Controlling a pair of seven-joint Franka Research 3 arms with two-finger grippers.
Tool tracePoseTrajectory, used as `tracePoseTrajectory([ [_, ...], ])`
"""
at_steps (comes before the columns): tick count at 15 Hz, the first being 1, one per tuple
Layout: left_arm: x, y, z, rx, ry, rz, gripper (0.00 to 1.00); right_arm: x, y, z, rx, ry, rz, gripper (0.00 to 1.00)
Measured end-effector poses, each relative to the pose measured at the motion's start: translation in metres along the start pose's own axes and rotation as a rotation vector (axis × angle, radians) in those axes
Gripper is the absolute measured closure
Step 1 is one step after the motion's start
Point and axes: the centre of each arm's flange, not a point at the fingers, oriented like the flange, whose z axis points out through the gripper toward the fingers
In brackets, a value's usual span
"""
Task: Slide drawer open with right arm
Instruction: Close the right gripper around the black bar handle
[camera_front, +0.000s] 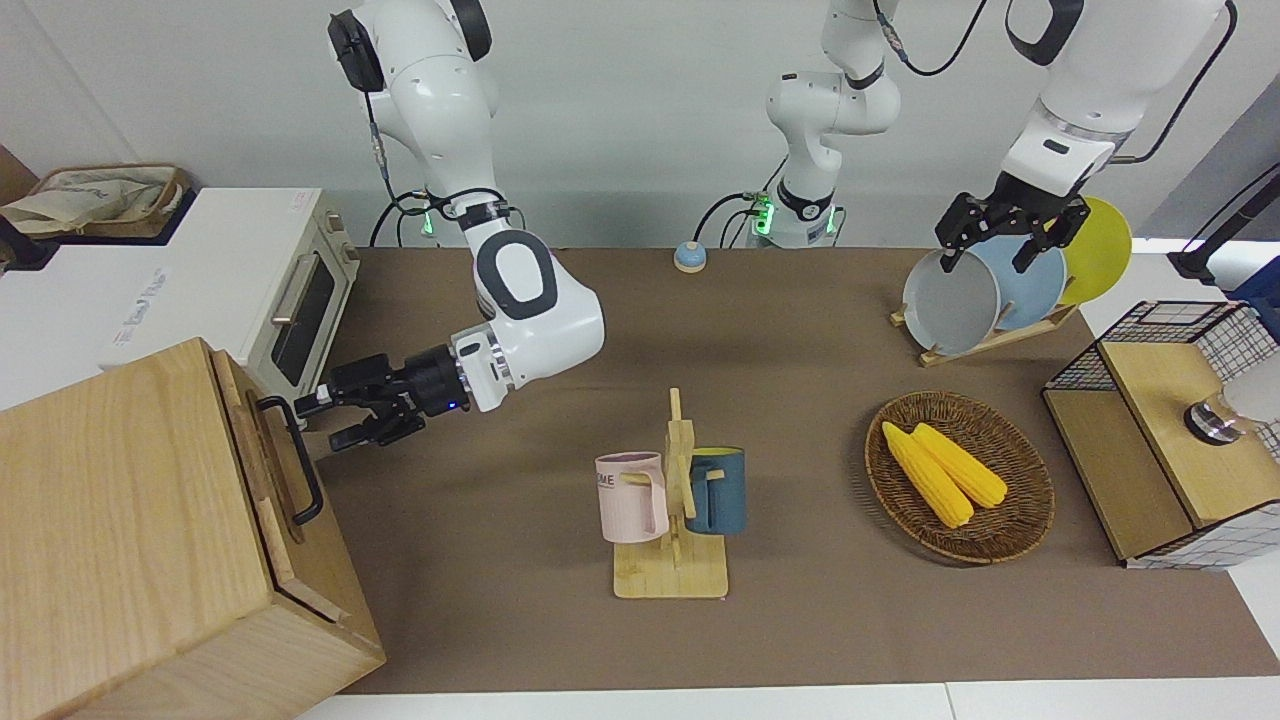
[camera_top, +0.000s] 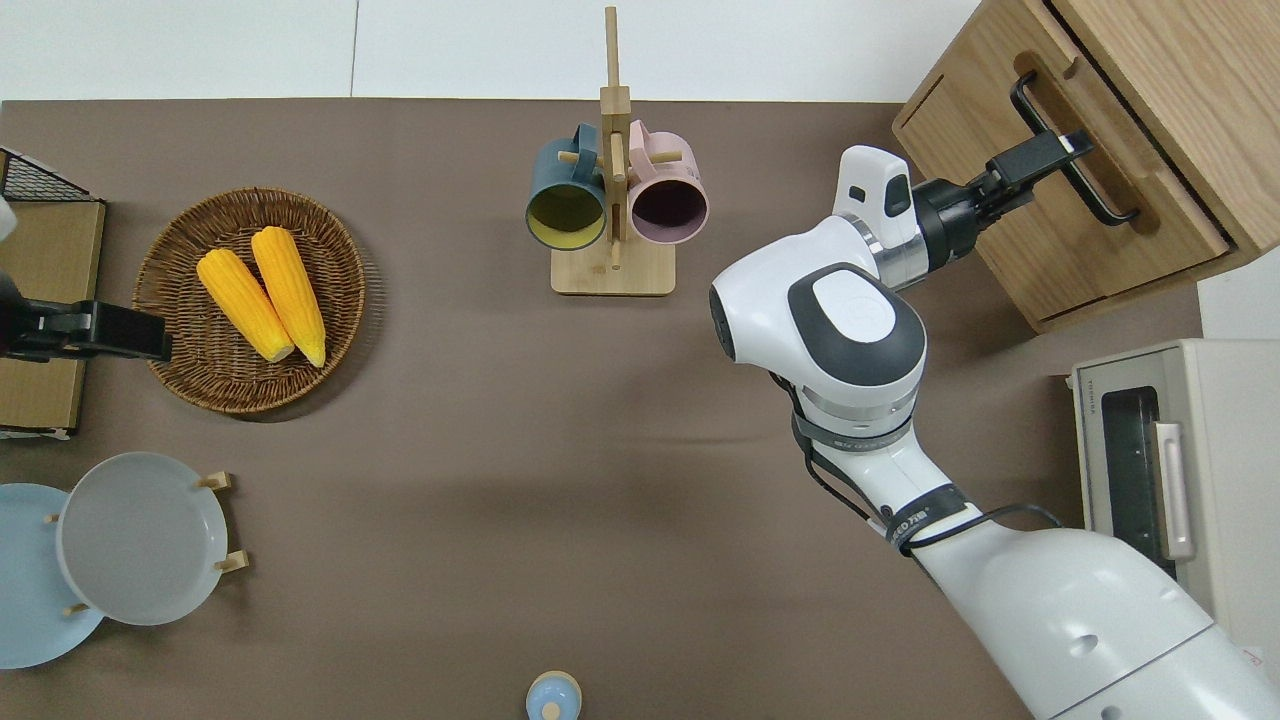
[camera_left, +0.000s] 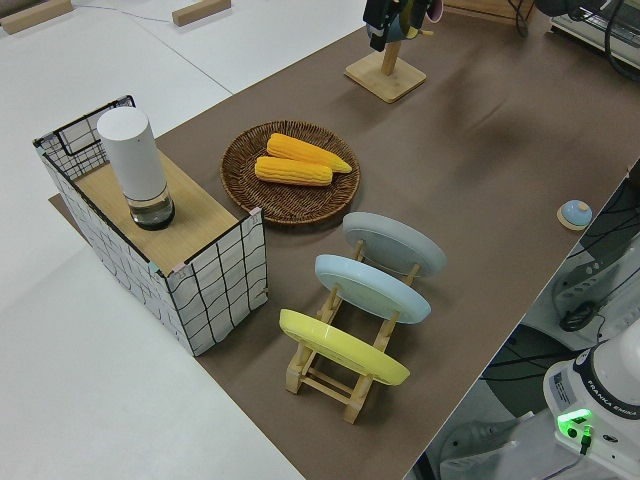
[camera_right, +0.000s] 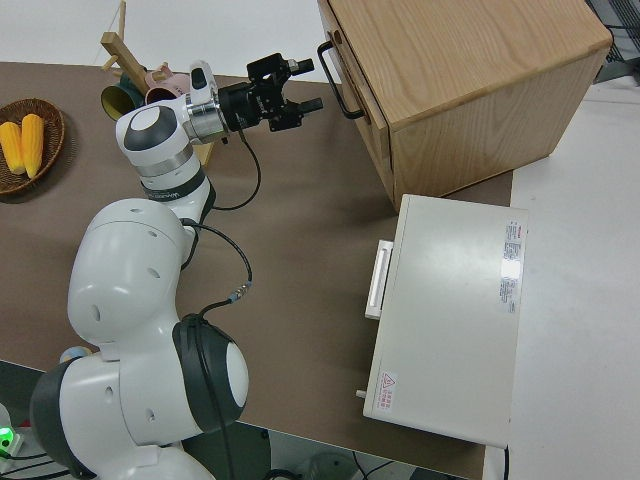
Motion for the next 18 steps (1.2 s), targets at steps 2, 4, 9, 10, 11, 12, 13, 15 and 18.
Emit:
tracePoseTrajectory([
  [2, 0.0, 0.0, 0.0, 0.0, 0.0, 0.0, 0.0, -0.001, -0.007, 0.008, -0.008, 0.01, 0.004, 0.02],
  [4, 0.0, 0.0, 0.0, 0.0, 0.0, 0.0, 0.01, -0.002, -0.009, 0.014, -0.016, 0.01, 0.007, 0.02],
  [9, 0.0, 0.0, 0.0, 0.0, 0.0, 0.0, 0.01, -0.001, -0.009, 0.028, -0.021, 0.032, 0.007, 0.02],
  [10, 0.0, 0.0, 0.0, 0.0, 0.0, 0.0, 0.01, -0.002, -0.009, 0.03, -0.02, 0.032, 0.007, 0.02],
  [11, 0.0, 0.0, 0.0, 0.0, 0.0, 0.0, 0.0, -0.002, -0.009, 0.031, -0.019, 0.032, 0.007, 0.03],
  [12, 0.0, 0.0, 0.0, 0.0, 0.0, 0.0, 0.0, -0.001, -0.009, 0.03, -0.019, 0.033, 0.008, 0.03],
  [13, 0.0, 0.0, 0.0, 0.0, 0.0, 0.0, 0.01, -0.001, -0.009, 0.029, -0.018, 0.035, 0.008, 0.07],
  [15, 0.0, 0.0, 0.0, 0.0, 0.0, 0.0, 0.0, -0.001, -0.01, 0.026, -0.018, 0.039, 0.007, 0.28],
  [18, 0.0, 0.0, 0.0, 0.0, 0.0, 0.0, 0.01, -0.001, -0.011, 0.024, -0.017, 0.042, 0.004, 0.57],
])
